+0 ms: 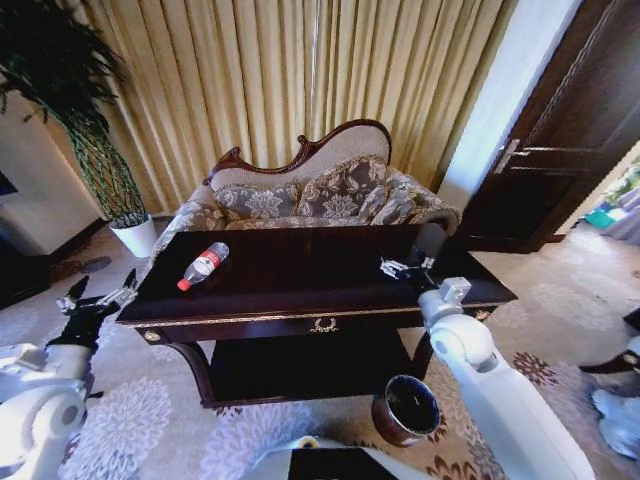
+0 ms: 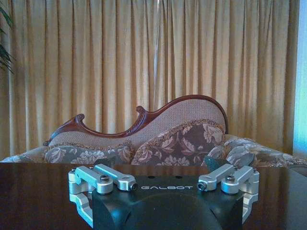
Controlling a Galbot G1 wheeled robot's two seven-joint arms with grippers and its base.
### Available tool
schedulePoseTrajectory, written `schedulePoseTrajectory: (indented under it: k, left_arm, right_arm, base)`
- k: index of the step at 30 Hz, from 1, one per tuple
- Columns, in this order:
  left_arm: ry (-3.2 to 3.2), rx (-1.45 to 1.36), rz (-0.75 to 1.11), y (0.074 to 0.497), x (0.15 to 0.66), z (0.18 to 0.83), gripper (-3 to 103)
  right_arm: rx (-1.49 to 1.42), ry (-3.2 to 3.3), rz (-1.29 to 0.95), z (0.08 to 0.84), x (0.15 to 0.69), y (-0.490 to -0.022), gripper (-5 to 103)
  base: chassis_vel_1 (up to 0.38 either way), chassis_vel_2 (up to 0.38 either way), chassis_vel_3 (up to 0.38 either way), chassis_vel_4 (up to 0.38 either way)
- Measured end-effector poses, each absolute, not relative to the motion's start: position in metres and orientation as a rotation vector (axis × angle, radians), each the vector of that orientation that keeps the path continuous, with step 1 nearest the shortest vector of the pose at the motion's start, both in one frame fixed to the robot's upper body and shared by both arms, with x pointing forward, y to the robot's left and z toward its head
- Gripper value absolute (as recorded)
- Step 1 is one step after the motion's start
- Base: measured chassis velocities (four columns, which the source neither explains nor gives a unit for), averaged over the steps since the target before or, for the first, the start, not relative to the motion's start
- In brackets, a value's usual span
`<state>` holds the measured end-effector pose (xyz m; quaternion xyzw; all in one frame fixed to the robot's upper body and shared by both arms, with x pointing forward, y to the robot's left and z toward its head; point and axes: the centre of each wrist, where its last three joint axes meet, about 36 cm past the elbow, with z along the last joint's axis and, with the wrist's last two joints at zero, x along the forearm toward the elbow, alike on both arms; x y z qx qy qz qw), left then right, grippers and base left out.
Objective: Move to the front of the table and place the trash on the table into the trash bin.
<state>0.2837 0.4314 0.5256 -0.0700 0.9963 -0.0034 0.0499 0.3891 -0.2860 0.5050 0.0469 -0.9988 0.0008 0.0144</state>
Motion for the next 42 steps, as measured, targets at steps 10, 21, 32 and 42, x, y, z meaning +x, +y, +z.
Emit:
schedulePoseTrajectory:
  k: [10,21,32,42]
  left_arm:
    - [3.099,-0.114,-0.06,0.446,0.339,0.572,100]
    - [3.229,-0.061,-0.048,0.456,0.378,0.582,100]
    - [3.293,-0.02,-0.024,0.46,0.419,0.578,100]
    - [3.321,0.1,0.033,0.451,0.437,0.565,100]
  right_arm:
    - [0.148,-3.099,0.007,0.5,0.387,-0.283,100]
    - [0.136,-3.095,0.023,0.498,0.385,-0.285,100]
    - [0.132,-3.093,0.041,0.498,0.386,-0.288,100]
    - [0.123,-3.096,0.051,0.499,0.389,-0.292,100]
  base:
    - [0.0,0.0,0.0,0.0]
    - [0.0,0.0,0.0,0.0]
    - [0.0,0.0,0.0,0.0]
    - [0.0,0.0,0.0,0.0]
